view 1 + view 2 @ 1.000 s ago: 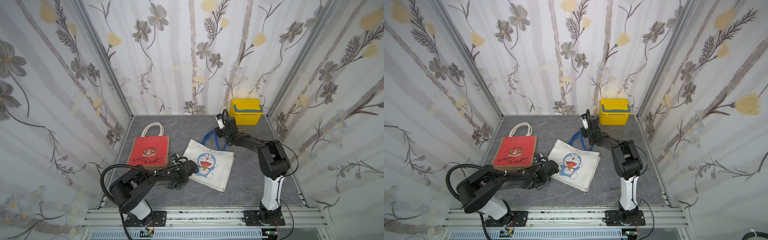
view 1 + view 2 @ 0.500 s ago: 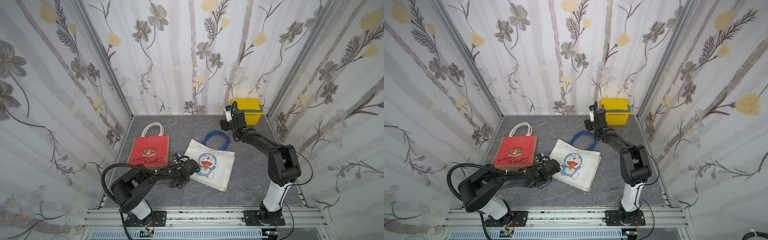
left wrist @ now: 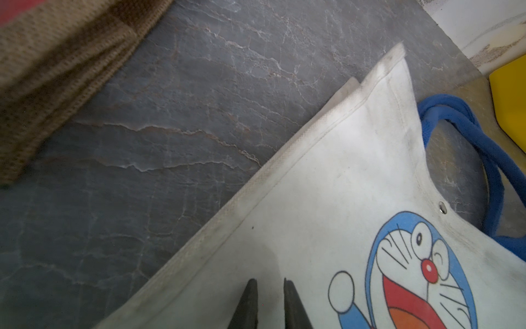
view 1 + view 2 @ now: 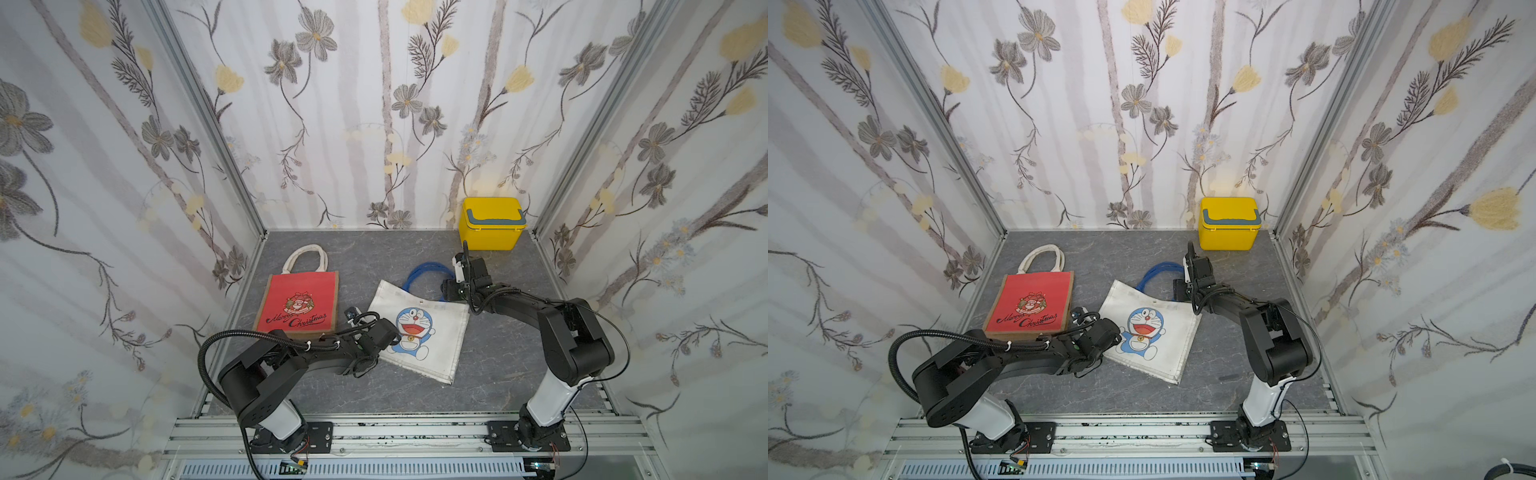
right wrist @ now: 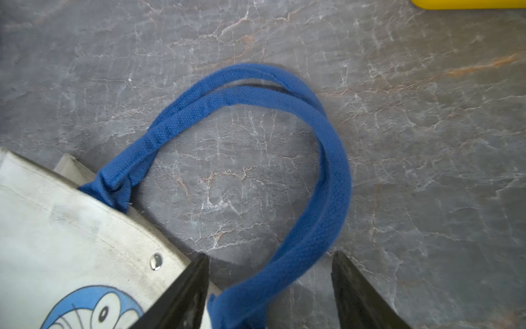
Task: Put away the canvas bag
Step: Adjust the canvas bag at the center of the board.
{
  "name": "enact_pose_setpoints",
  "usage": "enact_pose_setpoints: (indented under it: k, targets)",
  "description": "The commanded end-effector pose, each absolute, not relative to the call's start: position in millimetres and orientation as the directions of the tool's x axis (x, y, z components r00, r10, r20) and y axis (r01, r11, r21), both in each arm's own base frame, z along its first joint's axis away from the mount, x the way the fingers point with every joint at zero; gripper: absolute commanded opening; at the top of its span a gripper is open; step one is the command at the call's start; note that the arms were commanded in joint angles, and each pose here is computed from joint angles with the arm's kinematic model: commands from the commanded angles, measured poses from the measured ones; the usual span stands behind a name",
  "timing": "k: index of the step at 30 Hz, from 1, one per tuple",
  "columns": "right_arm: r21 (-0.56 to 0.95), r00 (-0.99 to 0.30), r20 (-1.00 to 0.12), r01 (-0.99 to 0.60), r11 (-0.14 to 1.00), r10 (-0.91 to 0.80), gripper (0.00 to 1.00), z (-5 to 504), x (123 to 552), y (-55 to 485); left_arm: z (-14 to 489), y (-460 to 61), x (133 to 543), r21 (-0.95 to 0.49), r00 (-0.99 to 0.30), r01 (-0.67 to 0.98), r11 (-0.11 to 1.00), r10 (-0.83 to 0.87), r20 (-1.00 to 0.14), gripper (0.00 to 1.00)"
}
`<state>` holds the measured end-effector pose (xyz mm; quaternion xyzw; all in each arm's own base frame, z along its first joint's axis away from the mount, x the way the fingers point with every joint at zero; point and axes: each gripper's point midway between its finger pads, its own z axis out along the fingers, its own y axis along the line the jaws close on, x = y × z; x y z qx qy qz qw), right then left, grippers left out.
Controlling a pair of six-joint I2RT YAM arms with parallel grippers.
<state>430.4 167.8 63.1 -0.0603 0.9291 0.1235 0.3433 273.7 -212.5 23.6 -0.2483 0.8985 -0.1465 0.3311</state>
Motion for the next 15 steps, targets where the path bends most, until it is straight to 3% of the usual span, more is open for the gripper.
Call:
enact_pose_setpoints:
  k: [1, 8, 15]
  targets:
    - [0.207, -0.767, -0.642, -0.177, 0.962, -0.003, 0.52, 55.9, 436.4, 171.8, 7.3, -203.3, 256.9, -0.368, -0.703, -0.382, 0.847, -0.525, -0.479, 0.20]
    - [0.117, -0.732, -0.680, -0.164, 0.979, -0.041, 0.12, 56.9, 459.2, 168.1, 4.4, -200.6, 253.9, -0.360, -0.705, -0.385, 0.850, -0.522, -0.480, 0.20]
    - [0.041, -0.725, -0.683, -0.160, 0.986, -0.089, 0.13, 54.8, 482.3, 163.4, 6.7, -207.4, 256.5, -0.384, -0.704, -0.386, 0.839, -0.536, -0.465, 0.24]
